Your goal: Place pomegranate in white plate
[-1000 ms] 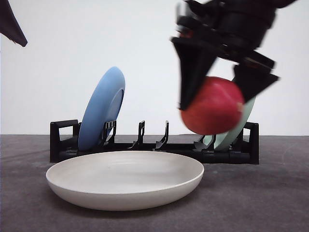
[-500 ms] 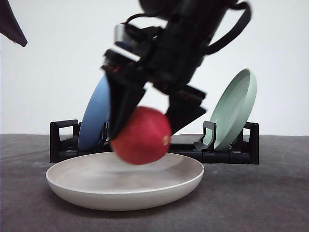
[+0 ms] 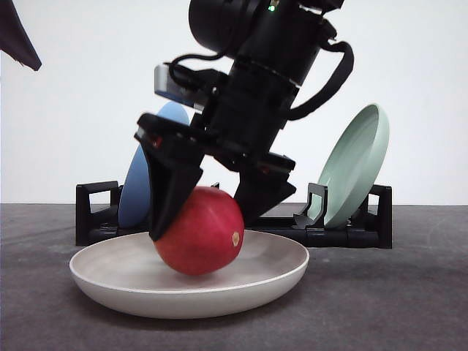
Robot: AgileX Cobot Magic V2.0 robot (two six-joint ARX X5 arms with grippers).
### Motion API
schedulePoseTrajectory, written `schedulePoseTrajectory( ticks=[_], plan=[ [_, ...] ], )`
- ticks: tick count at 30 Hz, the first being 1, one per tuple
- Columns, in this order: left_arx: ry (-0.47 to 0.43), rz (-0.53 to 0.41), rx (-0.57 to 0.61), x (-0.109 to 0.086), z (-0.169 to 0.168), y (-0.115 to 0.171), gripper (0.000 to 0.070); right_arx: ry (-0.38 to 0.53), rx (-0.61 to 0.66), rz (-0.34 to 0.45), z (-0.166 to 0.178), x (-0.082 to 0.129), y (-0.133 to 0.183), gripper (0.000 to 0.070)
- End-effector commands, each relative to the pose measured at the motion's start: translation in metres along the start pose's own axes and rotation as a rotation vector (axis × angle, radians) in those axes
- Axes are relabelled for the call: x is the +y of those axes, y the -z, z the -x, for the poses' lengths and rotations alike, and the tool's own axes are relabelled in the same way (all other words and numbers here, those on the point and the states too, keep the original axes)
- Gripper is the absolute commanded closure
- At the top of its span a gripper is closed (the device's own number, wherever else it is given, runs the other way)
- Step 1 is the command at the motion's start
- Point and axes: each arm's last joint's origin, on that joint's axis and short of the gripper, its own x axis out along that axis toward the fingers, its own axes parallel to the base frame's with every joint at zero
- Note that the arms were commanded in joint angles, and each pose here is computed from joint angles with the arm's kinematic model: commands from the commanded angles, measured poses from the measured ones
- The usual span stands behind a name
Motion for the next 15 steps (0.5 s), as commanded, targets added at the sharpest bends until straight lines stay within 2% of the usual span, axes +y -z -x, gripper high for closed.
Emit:
schedulePoseTrajectory(
  ticks=[1,4,12,15],
  plan=[
    [0.007,-0.007,-0.013,-0.0008,0.0001,-0.0033,0.0348,-0.008,-0.003,0.022,-0.0058,0.0046,-0.0044,0.0202],
    [0.008,-0.007,-0.013,-0.0008,0.0001,-0.0033,0.0348,-0.007,0.002,0.022,-0.0072,0.0043,-0.0039,0.0187],
    [0.007,-0.006,-0.012,-0.0008,0.0001,-0.0033,0.0349,-0.007,-0.008,0.023,-0.007,0.0044,-0.0048,0.0061],
    [0.007,-0.006,-0.013,-0.0008,0.0001,-0.0033,0.0349,-0.004,-0.018,0.033,-0.0034,0.004,-0.0058,0.0052]
  ],
)
